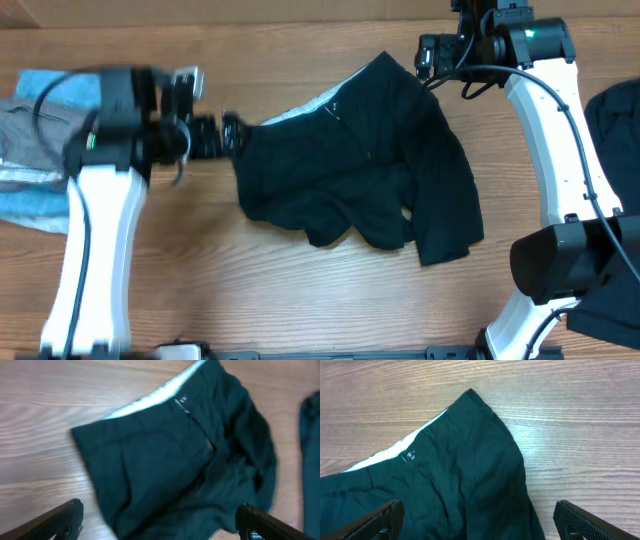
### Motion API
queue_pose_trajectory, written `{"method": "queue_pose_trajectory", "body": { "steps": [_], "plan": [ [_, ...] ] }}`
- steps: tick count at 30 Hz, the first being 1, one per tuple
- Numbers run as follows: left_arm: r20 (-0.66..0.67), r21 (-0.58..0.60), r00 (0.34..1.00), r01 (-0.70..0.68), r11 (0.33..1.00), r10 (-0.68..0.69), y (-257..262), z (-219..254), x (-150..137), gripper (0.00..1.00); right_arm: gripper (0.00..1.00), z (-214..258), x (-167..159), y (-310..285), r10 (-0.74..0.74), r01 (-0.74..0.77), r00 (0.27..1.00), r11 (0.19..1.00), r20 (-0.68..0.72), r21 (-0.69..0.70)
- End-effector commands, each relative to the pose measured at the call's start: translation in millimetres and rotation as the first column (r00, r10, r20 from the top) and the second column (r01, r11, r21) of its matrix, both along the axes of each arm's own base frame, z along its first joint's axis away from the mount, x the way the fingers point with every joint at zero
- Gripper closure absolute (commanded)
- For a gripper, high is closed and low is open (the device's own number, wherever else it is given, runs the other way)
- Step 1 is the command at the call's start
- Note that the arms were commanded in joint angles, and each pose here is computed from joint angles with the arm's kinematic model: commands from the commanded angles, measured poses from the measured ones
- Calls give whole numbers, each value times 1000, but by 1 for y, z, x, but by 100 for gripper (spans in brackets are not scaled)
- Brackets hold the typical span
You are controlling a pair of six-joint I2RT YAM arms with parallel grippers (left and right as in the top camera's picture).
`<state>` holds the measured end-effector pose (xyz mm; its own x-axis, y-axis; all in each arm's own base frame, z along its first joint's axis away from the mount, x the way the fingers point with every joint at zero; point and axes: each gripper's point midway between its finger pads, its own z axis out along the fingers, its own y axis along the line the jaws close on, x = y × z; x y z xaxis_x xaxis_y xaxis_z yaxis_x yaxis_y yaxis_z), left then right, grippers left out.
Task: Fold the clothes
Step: 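Grasp the shorts' waistband corners with both grippers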
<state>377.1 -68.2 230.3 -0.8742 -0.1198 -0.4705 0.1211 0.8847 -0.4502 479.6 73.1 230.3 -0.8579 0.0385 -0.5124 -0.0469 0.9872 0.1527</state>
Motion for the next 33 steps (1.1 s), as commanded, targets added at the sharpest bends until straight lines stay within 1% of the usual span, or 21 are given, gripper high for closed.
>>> {"method": "queue_pose_trajectory", "body": {
  "steps": [1, 2, 3, 4, 5, 7, 8, 10, 11, 14, 16, 19, 21, 22, 25, 30, 33],
  "plan": [
    [-30, -172, 996, 78, 982, -84, -28, 5, 31, 0, 0, 4, 4, 1, 51, -50, 998, 998, 29, -29],
    [-59, -181, 995, 71, 981, -83, -28, -5, 36, 5, 0, 4, 8, 4, 135, -131, 989, 989, 53, -64],
    [-122, -184, 992, 20, 983, -43, -25, -18, 38, 13, 0, 3, 12, 9, 213, -206, 974, 975, 74, -87],
    [-236, -163, 970, -103, 981, 63, -17, -37, 38, 18, 0, -1, 18, 18, 335, -324, 937, 939, 97, -114],
    [-328, -84, 926, -226, 971, 187, -3, -58, 37, 15, 0, -10, 27, 18, 384, -369, 918, 919, 101, -141],
    [-364, 40, 877, -323, 946, 314, 14, -79, 38, 9, 0, -33, 46, 14, 382, -366, 918, 919, 101, -146],
    [-368, 69, 864, -342, 937, 342, 17, -84, 39, 7, 0, -40, 52, 12, 379, -363, 919, 920, 105, -145],
    [-343, 111, 859, -365, 924, 380, 20, -93, 48, 3, 0, -71, 84, 12, 376, -357, 915, 923, 146, -142],
    [-329, 163, 841, -399, 902, 431, 28, -100, 51, 0, 0, -85, 98, 13, 376, -354, 911, 923, 167, -148],
    [-335, 215, 817, -419, 882, 469, 36, -114, 53, 0, 0, -110, 121, 18, 384, -358, 899, 922, 209, -150],
    [-354, 204, 810, -420, 884, 467, 32, -130, 60, 0, 0, -128, 130, 31, 454, -432, 856, 891, 246, -142],
    [-391, 224, 799, -399, 889, 457, 27, -155, 62, 0, 0, -142, 141, 40, 473, -457, 833, 881, 287, -124],
    [-400, 235, 793, -395, 888, 459, 27, -164, 63, 0, 0, -143, 140, 53, 523, -519, 789, 848, 322, -104],
    [-398, 242, 792, -396, 886, 463, 28, -167, 64, 0, 0, -143, 141, 56, 530, -533, 778, 841, 336, -93],
    [-409, 251, 785, -393, 885, 465, 28, -174, 63, 0, 0, -159, 142, 59, 535, -540, 779, 837, 327, -83],
    [-411, 251, 785, -392, 885, 464, 28, -176, 63, 0, 0, -203, 139, 65, 558, -566, 779, 822, 286, -64],
    [-415, 251, 783, -391, 885, 464, 28, -178, 63, 0, 0, -217, 136, 65, 586, -589, 765, 804, 267, -80]
  ]
}}
